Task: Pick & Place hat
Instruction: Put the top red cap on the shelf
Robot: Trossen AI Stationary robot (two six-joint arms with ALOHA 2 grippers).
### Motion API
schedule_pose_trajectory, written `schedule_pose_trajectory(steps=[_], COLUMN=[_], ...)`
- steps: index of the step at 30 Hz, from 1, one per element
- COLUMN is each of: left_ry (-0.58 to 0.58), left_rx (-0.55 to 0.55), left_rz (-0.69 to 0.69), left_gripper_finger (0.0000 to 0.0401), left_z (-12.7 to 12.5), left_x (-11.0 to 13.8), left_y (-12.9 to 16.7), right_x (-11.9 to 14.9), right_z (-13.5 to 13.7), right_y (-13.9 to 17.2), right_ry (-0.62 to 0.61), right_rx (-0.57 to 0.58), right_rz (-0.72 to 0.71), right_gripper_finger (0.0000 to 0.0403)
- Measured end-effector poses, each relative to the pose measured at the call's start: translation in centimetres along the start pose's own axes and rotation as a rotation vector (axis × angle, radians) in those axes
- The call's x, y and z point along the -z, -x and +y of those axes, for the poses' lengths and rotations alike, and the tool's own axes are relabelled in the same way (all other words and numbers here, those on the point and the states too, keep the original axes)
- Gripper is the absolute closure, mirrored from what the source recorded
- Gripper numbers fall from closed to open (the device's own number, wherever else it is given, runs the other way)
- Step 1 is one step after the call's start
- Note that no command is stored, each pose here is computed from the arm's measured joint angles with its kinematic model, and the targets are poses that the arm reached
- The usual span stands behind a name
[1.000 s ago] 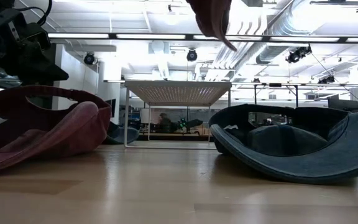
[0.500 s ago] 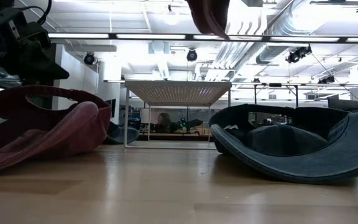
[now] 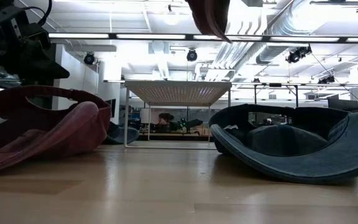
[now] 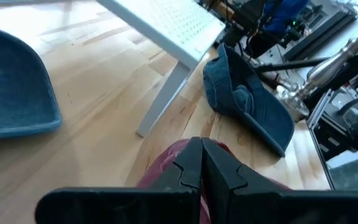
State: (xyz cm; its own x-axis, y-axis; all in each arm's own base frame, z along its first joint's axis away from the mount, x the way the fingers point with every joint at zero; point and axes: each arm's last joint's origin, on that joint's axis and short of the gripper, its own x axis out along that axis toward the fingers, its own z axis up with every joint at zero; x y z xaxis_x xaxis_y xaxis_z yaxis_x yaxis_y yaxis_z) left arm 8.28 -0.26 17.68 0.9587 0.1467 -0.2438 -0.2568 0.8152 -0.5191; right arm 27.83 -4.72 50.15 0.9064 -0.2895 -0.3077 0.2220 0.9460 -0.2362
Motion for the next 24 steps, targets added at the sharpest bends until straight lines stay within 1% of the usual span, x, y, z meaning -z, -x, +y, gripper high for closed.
schedule_pose_trajectory(steps=[3, 6, 7, 10, 13, 16, 20, 22, 24], left_ry=[0.006, 0.003, 0.006, -0.003, -0.062, -0.127, -0.171, -0.196, -0.216], left_rx=[0.007, 0.026, 0.027, 0.042, 0.093, 0.12, 0.147, 0.142, 0.13], left_rz=[-0.008, 0.001, -0.023, -0.155, -0.311, -0.444, -0.586, -0.627, -0.655], left_gripper_finger=[0.0398, 0.0398, 0.0398, 0.0398, 0.039, 0.0355, 0.0279, 0.0246, 0.0224], left_z=[-0.1, -0.1, -0.2, -0.7, -1.5, -2.2, -2.9, -3.2, -3.6], left_x=[-0.1, -0.1, -0.3, -1.3, -2.7, -3.9, -5.1, -5.6, -6.1], left_y=[0.0, 0.0, 0.0, 0.1, 0.5, 0.8, 1.2, 1.2, 1.2], right_x=[0.0, 0.0, 0.0, 0.0, 0.0, 0.0, -0.4, -0.6, -0.9], right_z=[0.1, 0.2, 0.2, 0.2, 0.1, 0.1, 0.0, -0.2, -0.4], right_y=[0.0, 0.0, 0.0, 0.0, 0.0, 0.0, 0.0, 0.0, 0.0], right_ry=[0.0, 0.004, 0.004, -0.004, -0.004, 0.001, -0.006, -0.011, -0.011], right_rx=[-0.017, -0.073, -0.092, -0.144, -0.146, -0.15, -0.22, -0.258, -0.278], right_rz=[-0.004, -0.015, -0.019, -0.029, -0.029, -0.032, -0.086, -0.123, -0.155], right_gripper_finger=[0.0403, 0.0403, 0.0403, 0.0403, 0.0403, 0.0403, 0.0403, 0.0403, 0.0403])
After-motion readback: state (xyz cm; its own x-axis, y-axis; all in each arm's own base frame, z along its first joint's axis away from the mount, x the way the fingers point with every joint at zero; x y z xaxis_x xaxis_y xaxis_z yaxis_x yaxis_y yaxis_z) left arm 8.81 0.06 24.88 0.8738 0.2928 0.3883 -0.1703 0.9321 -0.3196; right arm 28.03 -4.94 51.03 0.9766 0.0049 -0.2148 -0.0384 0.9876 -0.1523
